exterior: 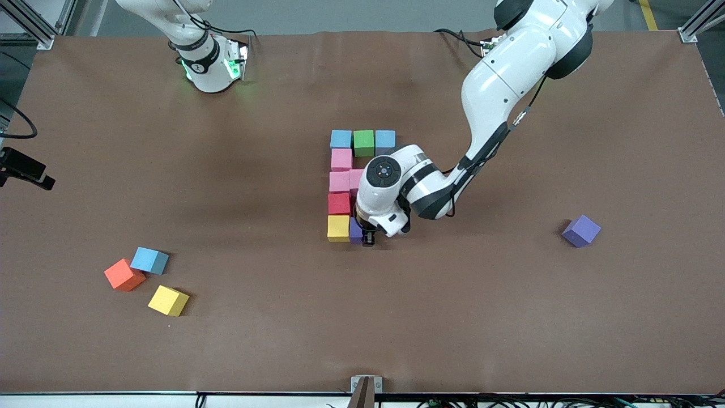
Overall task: Arrange 11 blocks into digit 3
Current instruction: 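Release purple with the left gripper while the right gripper returns to rest, then move the open left gripper to the second purple block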
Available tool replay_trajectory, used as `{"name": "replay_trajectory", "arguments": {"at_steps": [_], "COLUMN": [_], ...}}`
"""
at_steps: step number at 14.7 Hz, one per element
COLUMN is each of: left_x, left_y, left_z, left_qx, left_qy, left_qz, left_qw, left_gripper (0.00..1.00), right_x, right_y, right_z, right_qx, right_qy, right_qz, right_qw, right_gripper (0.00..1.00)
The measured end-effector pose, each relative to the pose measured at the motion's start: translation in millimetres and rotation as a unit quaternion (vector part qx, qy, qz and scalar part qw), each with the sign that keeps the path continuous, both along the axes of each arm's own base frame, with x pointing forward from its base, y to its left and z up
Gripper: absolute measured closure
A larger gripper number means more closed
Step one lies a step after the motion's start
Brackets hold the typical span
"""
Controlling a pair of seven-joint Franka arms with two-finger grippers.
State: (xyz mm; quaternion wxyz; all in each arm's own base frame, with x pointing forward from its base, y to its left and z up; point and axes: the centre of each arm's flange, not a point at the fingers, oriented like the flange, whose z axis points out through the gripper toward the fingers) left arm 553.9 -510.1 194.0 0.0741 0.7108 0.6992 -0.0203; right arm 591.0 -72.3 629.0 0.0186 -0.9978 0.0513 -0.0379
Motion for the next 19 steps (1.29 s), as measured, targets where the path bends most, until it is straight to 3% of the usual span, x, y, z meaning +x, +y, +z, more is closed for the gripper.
{"name": "replay_trajectory", "arguments": {"at_steps": [2,5,9,14,16,19], "left_x": [-0.6,-0.9,7.0,13.0,30.7,51.1], "left_y": [-0.3,-0.5,0.5,13.6,46.7,119.2], "left_z": [-1.2,-2.6,15.4,89.2,122.2,143.6], "left_qx": [0.000,0.001,0.002,0.027,0.031,0.045], "left_qy": [0.001,0.002,-0.005,0.000,0.003,0.006], "left_qz": [-0.001,-0.001,0.003,-0.005,-0.016,-0.078], "left_qw": [1.000,1.000,1.000,1.000,0.999,0.996], "left_gripper": [0.28,0.00,0.00,0.00,0.00,0.00], "right_x": [-0.9,-6.9,-29.5,-37.2,-37.4,-37.1], "right_y": [4.2,10.3,10.3,9.7,8.8,11.0], "right_z": [0.4,-1.7,-9.6,0.1,2.3,2.2], "right_qx": [-0.007,-0.007,-0.005,-0.005,-0.005,-0.005], "right_qy": [0.001,-0.010,-0.011,-0.018,-0.021,-0.020], "right_qz": [0.006,0.011,0.010,0.009,0.008,0.010], "right_qw": [1.000,1.000,1.000,1.000,1.000,1.000], "right_gripper": [0.00,0.00,0.00,0.00,0.00,0.00]}}
